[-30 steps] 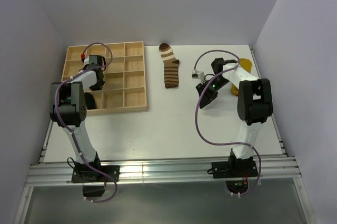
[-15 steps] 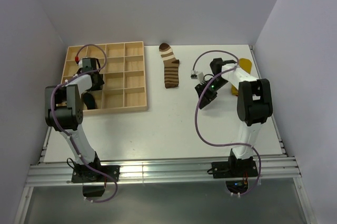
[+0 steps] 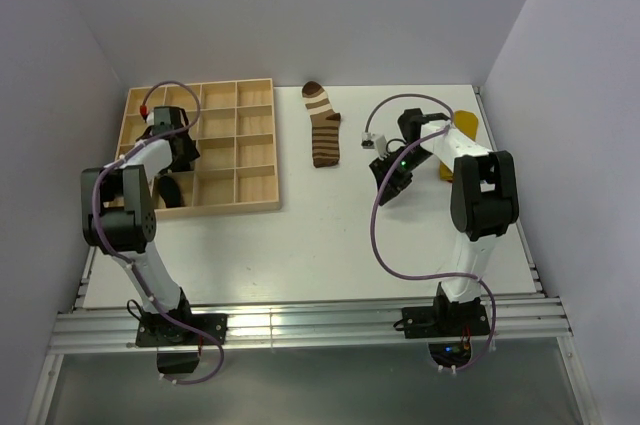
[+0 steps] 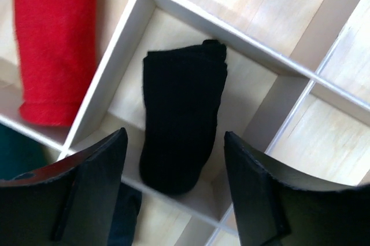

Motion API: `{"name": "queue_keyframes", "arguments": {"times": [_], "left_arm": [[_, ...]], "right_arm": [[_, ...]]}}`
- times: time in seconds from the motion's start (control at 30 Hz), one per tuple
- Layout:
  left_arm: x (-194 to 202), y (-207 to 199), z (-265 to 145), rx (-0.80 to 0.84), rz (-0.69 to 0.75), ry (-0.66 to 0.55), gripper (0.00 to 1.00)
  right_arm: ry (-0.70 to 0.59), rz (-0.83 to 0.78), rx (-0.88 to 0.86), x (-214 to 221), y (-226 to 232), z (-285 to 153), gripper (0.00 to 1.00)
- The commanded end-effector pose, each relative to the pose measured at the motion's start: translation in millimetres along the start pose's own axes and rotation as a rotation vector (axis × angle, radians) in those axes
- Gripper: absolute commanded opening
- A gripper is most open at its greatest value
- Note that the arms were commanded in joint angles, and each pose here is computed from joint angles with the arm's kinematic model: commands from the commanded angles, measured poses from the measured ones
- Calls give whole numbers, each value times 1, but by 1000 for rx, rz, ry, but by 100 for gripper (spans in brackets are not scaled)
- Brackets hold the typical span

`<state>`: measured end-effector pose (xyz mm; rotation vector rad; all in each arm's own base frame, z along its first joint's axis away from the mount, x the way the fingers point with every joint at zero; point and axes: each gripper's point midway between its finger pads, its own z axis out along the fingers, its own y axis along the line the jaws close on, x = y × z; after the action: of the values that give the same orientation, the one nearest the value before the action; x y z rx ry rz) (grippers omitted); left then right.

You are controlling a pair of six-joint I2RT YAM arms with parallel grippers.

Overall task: Roll the socks
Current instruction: Place the sock in the storage box, then reset both arms

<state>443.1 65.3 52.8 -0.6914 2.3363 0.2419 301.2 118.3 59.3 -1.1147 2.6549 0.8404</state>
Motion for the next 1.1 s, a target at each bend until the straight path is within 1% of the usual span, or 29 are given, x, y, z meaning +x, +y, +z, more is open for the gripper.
{"name": "queue_keyframes", "arguments": {"times": [0.0,0.03,0.2,0.27,0.37,0.4,0.47,0.5,0.57,0.6,0.67,0.7,0.73,0.77,0.8,0.87,0.93,1.07], "left_arm": [[-34,3,-29,-8,-19,-69,74],[-39,3,-34,-8,-21,-78,81],[-69,0,-62,15,-32,-149,82],[-87,-6,-84,36,-29,-196,84],[-106,-30,-120,127,-6,-260,85],[-102,-54,-135,191,27,-274,85],[-106,-78,-165,285,36,-320,85],[-97,-107,-182,390,60,-317,85],[-90,-132,-207,500,75,-332,85],[-79,-156,-225,578,103,-333,85],[-64,-180,-245,676,122,-323,86],[-48,-198,-261,757,146,-302,86],[-47,-211,-273,821,141,-318,95],[-35,-220,-277,863,143,-298,98],[-21,-233,-289,915,160,-280,100],[-5,-252,-299,986,189,-262,99],[18,-272,-313,1062,225,-224,99],[44,-287,-329,1170,257,-164,99]], "right_arm": [[-57,-47,40,-17,4,-15,43],[-59,-47,43,-18,4,-16,43],[-94,-51,68,-29,2,-22,43],[-118,-58,91,-34,2,-29,43],[-175,-61,140,-46,2,-41,44],[-198,-57,152,-51,3,-45,44],[-242,-65,182,-59,7,-58,44],[-265,-53,197,-64,8,-63,44],[-302,-53,221,-71,11,-74,45],[-337,-50,248,-77,15,-85,45],[-391,-53,281,-85,19,-102,46],[-441,-52,303,-91,27,-117,47],[-472,-56,308,-94,32,-126,48],[-504,-39,318,-97,37,-135,49],[-554,-55,343,-101,45,-152,50],[-607,-46,357,-104,54,-166,53],[-658,-44,377,-106,65,-181,53],[-720,-13,394,-105,75,-192,56]]}}
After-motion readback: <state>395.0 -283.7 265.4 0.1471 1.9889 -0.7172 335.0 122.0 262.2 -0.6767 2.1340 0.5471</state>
